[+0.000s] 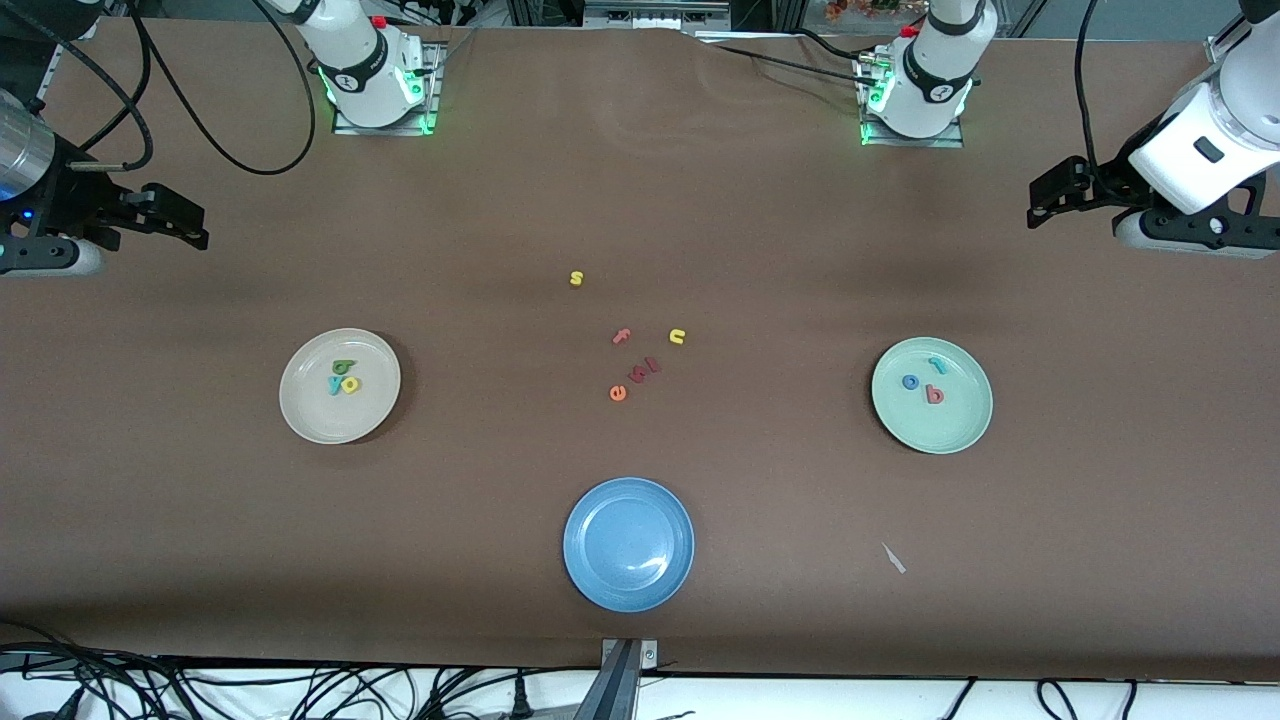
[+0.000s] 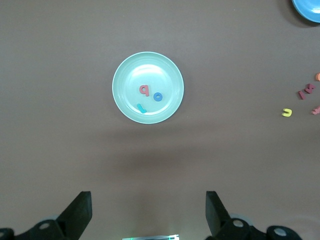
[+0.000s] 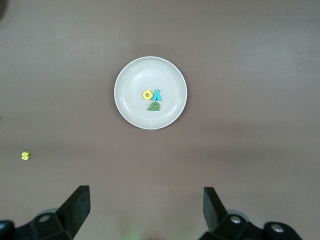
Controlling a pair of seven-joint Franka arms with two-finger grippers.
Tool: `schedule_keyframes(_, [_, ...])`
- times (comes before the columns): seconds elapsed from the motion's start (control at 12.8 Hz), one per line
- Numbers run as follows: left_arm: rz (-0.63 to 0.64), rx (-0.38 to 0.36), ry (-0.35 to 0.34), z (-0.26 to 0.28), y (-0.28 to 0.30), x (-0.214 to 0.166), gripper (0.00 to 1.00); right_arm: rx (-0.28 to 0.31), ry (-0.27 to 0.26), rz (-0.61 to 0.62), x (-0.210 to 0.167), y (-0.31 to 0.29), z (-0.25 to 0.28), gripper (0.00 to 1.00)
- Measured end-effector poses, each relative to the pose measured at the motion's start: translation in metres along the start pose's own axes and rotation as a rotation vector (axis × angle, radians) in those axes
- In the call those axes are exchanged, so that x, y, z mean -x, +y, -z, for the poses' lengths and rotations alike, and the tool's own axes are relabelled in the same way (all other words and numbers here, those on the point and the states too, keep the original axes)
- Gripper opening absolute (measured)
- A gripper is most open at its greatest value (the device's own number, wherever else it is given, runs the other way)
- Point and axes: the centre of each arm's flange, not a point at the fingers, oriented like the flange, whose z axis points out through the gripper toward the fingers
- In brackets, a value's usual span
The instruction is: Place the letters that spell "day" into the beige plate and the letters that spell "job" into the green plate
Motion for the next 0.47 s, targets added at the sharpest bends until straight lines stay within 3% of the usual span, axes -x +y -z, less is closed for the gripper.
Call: schedule_keyframes(0.47, [-0.037, -0.042, -0.004, 0.000, 0.017, -0.007, 1.00, 0.000, 0.000, 0.000, 0.000, 0.000, 0.000, 1.00])
